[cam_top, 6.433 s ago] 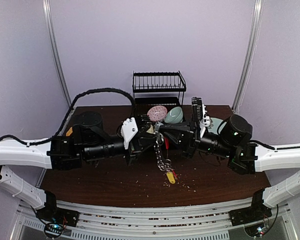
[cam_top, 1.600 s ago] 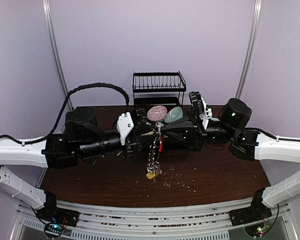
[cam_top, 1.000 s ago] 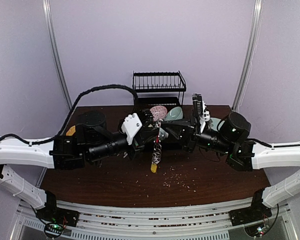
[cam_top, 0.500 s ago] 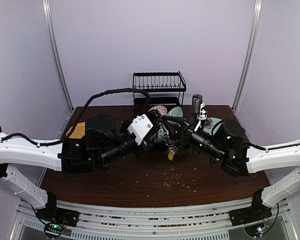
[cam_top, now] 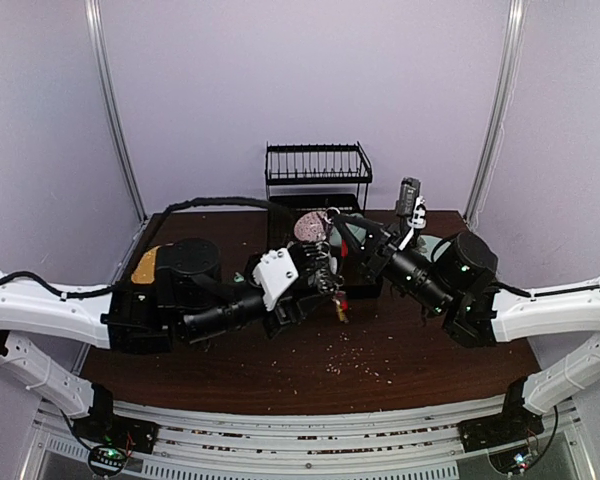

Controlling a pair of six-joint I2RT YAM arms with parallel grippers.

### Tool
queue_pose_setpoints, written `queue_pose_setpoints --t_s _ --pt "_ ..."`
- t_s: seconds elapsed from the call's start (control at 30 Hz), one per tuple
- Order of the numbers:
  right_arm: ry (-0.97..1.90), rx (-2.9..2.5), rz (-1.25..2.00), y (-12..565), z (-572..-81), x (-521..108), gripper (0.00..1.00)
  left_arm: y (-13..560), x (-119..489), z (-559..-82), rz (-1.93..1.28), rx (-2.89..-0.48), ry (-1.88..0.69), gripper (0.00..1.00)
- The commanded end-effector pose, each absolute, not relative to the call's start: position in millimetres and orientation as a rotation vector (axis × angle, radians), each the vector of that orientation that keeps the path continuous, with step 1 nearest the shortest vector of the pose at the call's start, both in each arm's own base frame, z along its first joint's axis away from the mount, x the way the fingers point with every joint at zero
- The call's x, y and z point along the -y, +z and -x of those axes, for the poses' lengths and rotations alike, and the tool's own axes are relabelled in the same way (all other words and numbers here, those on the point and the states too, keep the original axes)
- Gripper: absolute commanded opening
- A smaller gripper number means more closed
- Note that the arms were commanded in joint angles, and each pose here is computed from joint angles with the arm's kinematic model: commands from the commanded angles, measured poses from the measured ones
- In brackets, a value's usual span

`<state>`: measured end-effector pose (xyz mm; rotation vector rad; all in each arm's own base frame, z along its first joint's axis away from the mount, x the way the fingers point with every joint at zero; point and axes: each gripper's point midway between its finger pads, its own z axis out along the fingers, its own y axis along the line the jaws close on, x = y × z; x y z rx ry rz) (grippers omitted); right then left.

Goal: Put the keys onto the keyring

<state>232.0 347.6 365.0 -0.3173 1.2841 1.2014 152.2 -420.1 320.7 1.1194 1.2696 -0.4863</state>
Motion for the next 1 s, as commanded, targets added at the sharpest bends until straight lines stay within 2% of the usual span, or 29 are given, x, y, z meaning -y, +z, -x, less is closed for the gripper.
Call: queue_pose_setpoints --t_s 0.0,0.13,0.37,0.4,0.53,0.57,0.73,0.97 --pt "1.275 -1.182 0.433 383.2 -213.0 -340.9 0.0 352.4 398.5 -114.0 -1.176 -1.135 -0.688 0.58" --pt "1.284 -1.167 0.527 379.5 -205.1 -342.5 0.0 358.2 381.4 -96.5 -1.219 -1.088 -0.774 0.6" --pt "1.331 -1.125 0.684 377.7 -185.2 -351.9 0.0 387.6 359.6 -108.7 -1.16 -1.063 -0.913 0.6" --pt "1.34 -1.117 0.709 378.1 -182.1 -353.6 0.0 392.7 359.1 -117.7 -1.12 -1.092 -0.896 0.58" --pt "1.349 -1.119 0.747 376.0 -178.8 -357.9 0.0 390.8 373.4 -144.1 -1.082 -1.225 -0.863 0.38" --pt "1.351 -1.116 0.751 375.5 -178.0 -358.3 0.0 385.3 379.7 -146.5 -1.087 -1.249 -0.873 0.36" --pt "1.367 -1.108 0.777 374.7 -174.9 -361.7 0.0 379.4 391.6 -151.5 -1.064 -1.276 -0.909 0.34" --pt "1.364 -1.109 0.802 373.1 -172.2 -363.2 0.0 380.3 394.0 -160.2 -1.025 -1.283 -0.885 0.25"
